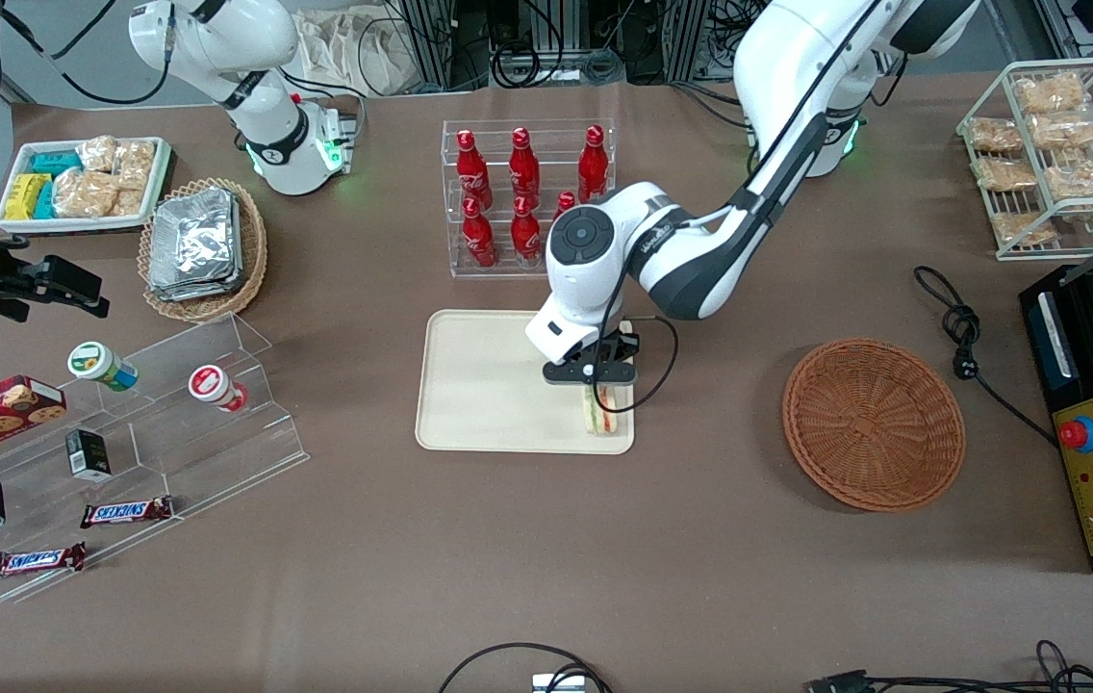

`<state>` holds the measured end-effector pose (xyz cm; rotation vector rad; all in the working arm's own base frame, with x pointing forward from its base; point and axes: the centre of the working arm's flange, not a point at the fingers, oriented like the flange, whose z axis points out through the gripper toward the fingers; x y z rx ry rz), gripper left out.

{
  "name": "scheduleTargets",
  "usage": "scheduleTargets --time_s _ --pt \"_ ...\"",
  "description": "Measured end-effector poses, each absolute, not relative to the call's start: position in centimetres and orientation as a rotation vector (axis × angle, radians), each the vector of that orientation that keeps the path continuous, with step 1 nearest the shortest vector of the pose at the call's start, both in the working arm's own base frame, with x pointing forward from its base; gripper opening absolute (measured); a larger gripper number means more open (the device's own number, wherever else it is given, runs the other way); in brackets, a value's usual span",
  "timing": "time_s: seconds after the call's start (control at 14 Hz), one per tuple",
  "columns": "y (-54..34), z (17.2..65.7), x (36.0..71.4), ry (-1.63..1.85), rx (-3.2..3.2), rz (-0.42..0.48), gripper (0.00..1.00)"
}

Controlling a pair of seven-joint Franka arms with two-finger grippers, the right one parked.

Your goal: Place sandwich from basket to tray

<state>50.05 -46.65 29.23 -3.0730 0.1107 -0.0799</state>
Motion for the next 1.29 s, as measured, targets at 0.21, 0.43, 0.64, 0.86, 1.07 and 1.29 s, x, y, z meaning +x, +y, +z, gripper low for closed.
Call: scheduleTargets --time_s 0.21,0.43,0.64,0.86,1.07,1.29 --pt "-46.4 27.2 49.6 0.149 -3.046 -0.077 0.16" --pt "-46.3 26.1 49.1 0.175 -3.044 -0.085 0.16" --pt "-46.3 24.9 48.6 0.189 -3.054 -0.084 0.16" --pt "-46.2 24.3 48.4 0.194 -3.05 -0.072 0.16" --pt "-46.2 24.2 48.3 0.194 -3.052 -0.072 0.4" --pt "-46.3 24.3 48.4 0.195 -3.056 -0.077 0.7"
